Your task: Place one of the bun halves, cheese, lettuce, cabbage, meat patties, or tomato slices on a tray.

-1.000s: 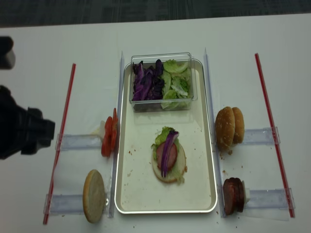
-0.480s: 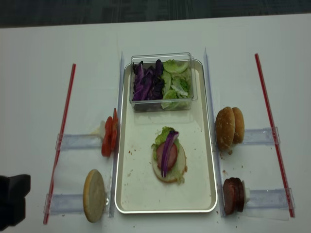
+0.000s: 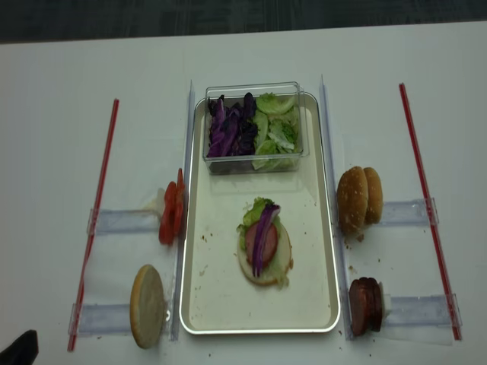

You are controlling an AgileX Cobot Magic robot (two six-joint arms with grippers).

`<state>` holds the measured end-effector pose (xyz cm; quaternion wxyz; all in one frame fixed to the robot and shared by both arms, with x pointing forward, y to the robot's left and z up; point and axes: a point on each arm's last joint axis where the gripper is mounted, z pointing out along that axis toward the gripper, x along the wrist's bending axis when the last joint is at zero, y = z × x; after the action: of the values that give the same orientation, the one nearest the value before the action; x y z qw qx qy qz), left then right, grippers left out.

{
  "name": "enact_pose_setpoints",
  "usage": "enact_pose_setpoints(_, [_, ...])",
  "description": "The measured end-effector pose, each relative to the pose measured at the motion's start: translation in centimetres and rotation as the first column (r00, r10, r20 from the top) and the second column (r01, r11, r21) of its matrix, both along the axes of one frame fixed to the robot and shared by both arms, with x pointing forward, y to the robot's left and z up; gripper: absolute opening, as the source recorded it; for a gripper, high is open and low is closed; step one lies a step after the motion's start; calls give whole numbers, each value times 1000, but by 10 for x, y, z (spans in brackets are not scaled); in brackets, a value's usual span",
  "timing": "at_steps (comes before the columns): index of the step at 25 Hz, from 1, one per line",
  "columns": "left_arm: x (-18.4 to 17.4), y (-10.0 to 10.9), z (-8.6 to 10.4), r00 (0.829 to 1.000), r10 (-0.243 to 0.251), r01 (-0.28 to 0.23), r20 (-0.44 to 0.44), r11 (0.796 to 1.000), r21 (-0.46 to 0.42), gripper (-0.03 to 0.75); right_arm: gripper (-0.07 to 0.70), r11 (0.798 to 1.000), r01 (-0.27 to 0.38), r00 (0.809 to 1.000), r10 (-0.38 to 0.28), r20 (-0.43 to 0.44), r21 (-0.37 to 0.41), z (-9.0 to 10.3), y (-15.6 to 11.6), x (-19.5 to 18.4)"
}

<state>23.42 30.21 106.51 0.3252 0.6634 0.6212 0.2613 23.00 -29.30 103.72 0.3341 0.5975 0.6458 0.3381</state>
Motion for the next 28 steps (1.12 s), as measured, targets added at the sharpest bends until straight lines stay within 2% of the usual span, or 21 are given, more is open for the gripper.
enact_pose_setpoints(5, [-13,2,-14,995,-11,11,96,1000,1,422,24,1000,0,1000,0,0,0,0,0,0])
enact_pose_setpoints(10, [-9,1,-25,995,-18,18,102,1000,10,421,24,1000,0,1000,0,0,0,0,0,0])
enact_pose_setpoints(15, [-8,1,-26,993,-33,30,117,999,27,421,24,1000,0,1000,0,0,0,0,0,0])
enact_pose_setpoints(28, [-8,1,-26,992,-25,22,124,999,29,421,23,1000,0,1000,0,0,0,0,0,0])
